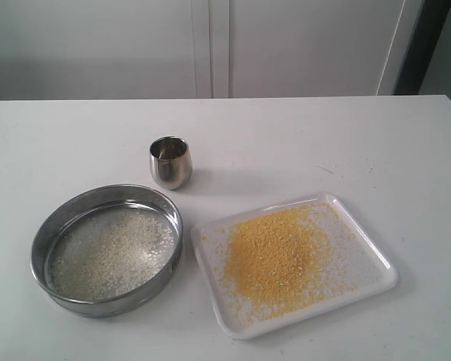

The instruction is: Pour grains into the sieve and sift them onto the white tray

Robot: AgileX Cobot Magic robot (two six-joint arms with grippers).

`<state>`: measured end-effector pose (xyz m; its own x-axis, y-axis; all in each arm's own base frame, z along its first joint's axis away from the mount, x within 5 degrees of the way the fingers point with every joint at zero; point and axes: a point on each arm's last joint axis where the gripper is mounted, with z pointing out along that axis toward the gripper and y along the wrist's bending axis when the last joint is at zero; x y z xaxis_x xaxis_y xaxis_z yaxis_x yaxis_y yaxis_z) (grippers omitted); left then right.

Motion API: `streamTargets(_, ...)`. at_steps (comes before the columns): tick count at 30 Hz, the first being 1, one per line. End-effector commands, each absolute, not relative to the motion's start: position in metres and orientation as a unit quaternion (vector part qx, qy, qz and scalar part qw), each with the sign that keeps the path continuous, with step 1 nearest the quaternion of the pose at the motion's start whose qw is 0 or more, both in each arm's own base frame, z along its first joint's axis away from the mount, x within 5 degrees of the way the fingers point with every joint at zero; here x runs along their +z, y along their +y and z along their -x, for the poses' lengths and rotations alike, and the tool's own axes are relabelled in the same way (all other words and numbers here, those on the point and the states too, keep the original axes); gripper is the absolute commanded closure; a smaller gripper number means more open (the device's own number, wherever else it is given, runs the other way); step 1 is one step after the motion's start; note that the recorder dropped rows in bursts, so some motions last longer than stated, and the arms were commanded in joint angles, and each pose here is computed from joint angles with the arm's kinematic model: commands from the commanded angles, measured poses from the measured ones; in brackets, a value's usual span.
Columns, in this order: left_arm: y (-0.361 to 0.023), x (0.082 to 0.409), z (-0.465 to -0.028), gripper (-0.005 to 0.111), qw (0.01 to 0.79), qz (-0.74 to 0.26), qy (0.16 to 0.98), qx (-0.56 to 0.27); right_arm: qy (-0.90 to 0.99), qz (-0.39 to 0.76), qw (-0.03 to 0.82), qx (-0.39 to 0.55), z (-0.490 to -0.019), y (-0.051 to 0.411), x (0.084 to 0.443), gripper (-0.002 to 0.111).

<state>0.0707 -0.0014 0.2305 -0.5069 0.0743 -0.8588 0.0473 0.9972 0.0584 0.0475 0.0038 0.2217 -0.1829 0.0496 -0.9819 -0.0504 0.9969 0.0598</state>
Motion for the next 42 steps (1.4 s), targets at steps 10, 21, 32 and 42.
streamTargets(10, -0.002, 0.228, -0.070, 0.107, 0.493, -0.033, 0.869, 0.010, 0.769, 0.001, 0.639, 0.035, -0.047, 0.004, 0.220, 0.108)
streamTargets(21, -0.002, 0.228, -0.070, 0.107, 0.493, -0.033, 0.869, 0.010, 0.781, 0.004, 0.624, 0.029, -0.049, 0.003, 0.207, 0.108)
streamTargets(32, -0.002, 0.228, -0.070, 0.107, 0.493, -0.033, 0.869, 0.010, 0.795, 0.005, 0.606, 0.024, -0.053, 0.003, 0.181, 0.108)
streamTargets(42, -0.002, 0.228, -0.070, 0.107, 0.493, -0.033, 0.869, 0.010, 0.791, 0.007, 0.611, 0.021, -0.053, 0.003, 0.182, 0.108)
